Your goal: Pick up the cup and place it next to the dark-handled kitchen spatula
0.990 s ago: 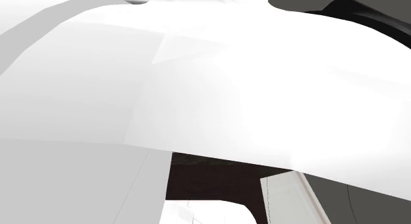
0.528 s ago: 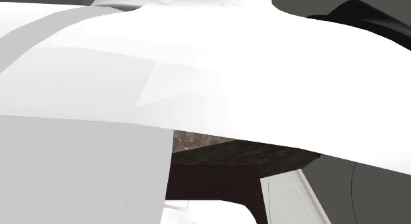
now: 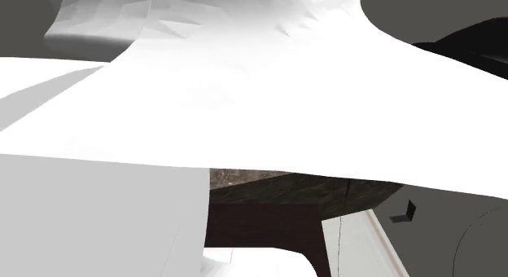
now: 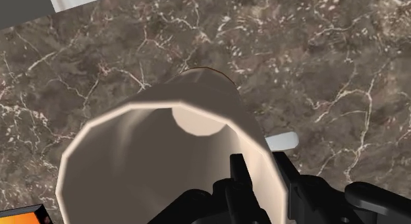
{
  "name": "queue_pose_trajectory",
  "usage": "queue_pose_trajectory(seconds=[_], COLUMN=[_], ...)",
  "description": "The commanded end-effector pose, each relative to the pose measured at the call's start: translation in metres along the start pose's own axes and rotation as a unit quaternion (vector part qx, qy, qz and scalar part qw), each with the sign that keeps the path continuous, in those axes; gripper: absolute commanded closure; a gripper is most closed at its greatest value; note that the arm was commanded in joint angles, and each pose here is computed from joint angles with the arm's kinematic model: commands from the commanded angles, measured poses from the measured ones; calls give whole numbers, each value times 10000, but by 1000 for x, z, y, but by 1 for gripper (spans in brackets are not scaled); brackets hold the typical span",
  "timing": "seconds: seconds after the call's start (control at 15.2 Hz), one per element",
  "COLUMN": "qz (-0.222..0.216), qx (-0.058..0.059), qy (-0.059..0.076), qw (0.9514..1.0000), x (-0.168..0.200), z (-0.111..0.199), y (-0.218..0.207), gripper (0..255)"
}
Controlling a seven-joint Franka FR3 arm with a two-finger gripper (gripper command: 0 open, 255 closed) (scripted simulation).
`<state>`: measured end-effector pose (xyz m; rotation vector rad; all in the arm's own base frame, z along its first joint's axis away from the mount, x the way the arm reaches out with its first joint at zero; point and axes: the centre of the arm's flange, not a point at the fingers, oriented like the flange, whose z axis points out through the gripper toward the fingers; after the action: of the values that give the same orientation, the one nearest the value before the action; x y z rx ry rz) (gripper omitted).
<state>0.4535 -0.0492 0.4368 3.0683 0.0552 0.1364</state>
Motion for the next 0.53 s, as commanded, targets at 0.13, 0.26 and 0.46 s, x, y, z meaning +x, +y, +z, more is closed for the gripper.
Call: queue_pose_trajectory(seconds=[0.13, 0.26, 0.46], qz=[1, 1, 1], qx=[-1, -1, -1], qy=[2, 2, 2], qw=[10000, 10000, 10000], x=[2, 3, 4], z=[-21, -32, -47], y=[1, 2, 3], gripper=[255, 255, 255])
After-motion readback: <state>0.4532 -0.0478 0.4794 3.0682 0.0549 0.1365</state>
